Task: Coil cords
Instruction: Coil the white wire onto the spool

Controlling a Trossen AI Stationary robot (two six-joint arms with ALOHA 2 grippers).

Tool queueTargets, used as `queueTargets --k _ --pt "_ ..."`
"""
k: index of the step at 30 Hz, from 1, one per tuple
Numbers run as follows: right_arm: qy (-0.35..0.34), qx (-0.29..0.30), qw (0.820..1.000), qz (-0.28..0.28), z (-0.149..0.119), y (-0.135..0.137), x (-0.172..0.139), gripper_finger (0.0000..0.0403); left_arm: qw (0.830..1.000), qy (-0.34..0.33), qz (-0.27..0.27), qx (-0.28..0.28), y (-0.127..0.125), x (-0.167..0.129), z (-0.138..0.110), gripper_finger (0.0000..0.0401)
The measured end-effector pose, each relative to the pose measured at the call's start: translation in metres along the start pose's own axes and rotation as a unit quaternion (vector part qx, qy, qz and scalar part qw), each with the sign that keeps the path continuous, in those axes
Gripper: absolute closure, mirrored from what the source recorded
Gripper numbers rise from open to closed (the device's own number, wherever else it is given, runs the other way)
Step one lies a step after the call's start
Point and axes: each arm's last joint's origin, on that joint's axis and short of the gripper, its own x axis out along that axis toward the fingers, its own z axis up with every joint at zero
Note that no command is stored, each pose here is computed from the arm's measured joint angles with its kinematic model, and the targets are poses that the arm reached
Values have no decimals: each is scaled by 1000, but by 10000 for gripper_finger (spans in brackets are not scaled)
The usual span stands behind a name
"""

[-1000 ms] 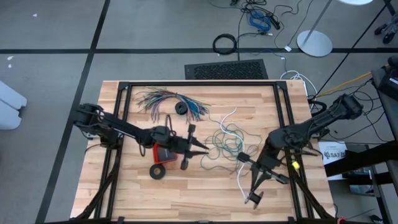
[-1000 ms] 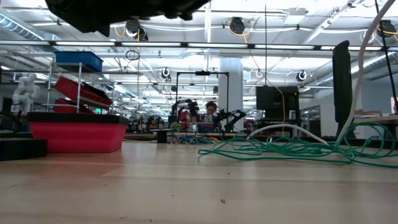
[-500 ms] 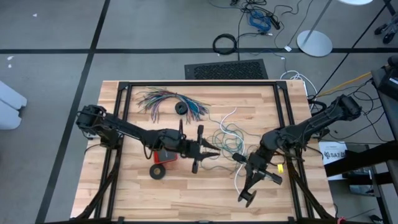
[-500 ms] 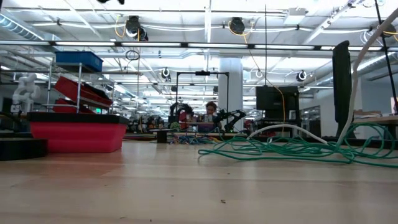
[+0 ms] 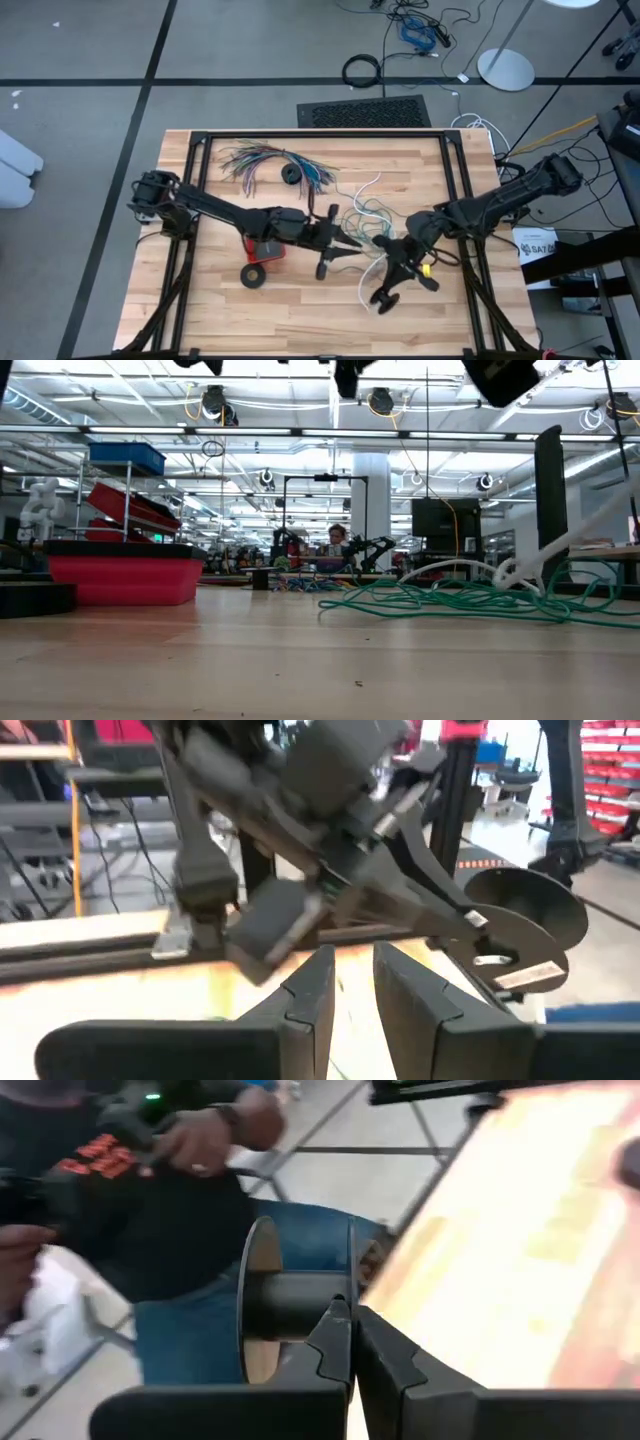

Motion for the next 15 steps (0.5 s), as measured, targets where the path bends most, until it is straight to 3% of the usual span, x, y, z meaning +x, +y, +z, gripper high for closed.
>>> queueTargets --k 7,15 --pt "33 -30 996 -80 -7 -13 -5 403 998 48 29 -9 3 17 -13 321" --pt "69 -45 981 -173 -15 -25 -11 403 993 78 91 -4 13 17 -15 321"
